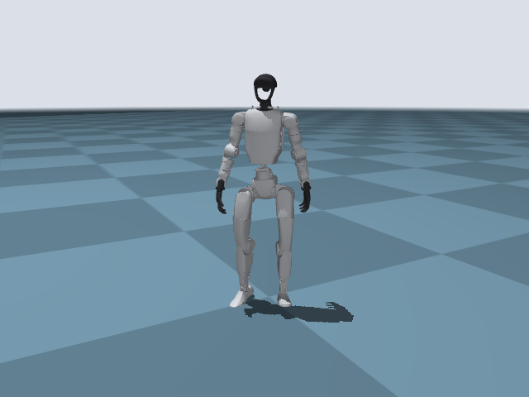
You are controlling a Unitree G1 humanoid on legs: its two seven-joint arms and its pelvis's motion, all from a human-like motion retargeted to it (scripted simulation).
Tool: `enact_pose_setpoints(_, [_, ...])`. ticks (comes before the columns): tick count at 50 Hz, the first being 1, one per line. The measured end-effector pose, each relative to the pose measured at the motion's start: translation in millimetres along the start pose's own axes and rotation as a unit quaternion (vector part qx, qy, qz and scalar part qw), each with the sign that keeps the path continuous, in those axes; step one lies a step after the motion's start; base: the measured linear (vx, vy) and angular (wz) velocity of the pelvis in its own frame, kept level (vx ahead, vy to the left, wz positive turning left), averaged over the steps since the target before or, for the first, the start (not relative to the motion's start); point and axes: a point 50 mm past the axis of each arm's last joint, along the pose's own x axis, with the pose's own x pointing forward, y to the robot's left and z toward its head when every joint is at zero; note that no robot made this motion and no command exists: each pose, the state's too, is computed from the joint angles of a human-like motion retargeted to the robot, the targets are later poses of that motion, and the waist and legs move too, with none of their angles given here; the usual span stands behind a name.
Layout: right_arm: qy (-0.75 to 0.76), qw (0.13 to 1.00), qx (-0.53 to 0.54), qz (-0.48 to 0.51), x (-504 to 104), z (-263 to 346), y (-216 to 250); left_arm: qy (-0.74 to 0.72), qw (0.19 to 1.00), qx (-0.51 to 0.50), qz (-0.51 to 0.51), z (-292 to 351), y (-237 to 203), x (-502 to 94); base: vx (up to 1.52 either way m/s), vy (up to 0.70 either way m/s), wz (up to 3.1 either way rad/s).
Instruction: In place motions
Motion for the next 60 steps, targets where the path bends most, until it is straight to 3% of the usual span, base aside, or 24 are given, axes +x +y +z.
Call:
enact_pose_setpoints(10, [0.011, 1.000, -0.001, 0.009, 1, 3, 4, -0.161, 0.980, 0.106, -0.043, 94, -46, -13, -0.35, -0.17, -0.03])
enact_pose_setpoints(17, [0.093, 0.993, 0.058, 0.040, -4, -45, 26, -0.164, 0.964, 0.208, -0.022, 95, -44, -14, 0.03, -0.04, 0.14])
enact_pose_setpoints(36, [0.074, 0.996, 0.031, 0.048, -2, -39, 32, -0.092, 0.987, 0.121, -0.043, 59, -39, -5, 0.13, 0.04, 0.19])
enact_pose_setpoints(48, [0.021, 0.999, -0.016, 0.023, 2, -5, 12, -0.136, 0.983, 0.118, -0.045, 87, -38, -11, 0.02, 0.00, -0.12])
enact_pose_setpoints(60, [0.034, 0.999, 0.011, -0.026, -7, -24, -18, -0.200, 0.974, 0.106, 0.000, 144, -19, -32, -0.19, -0.19, 0.18])
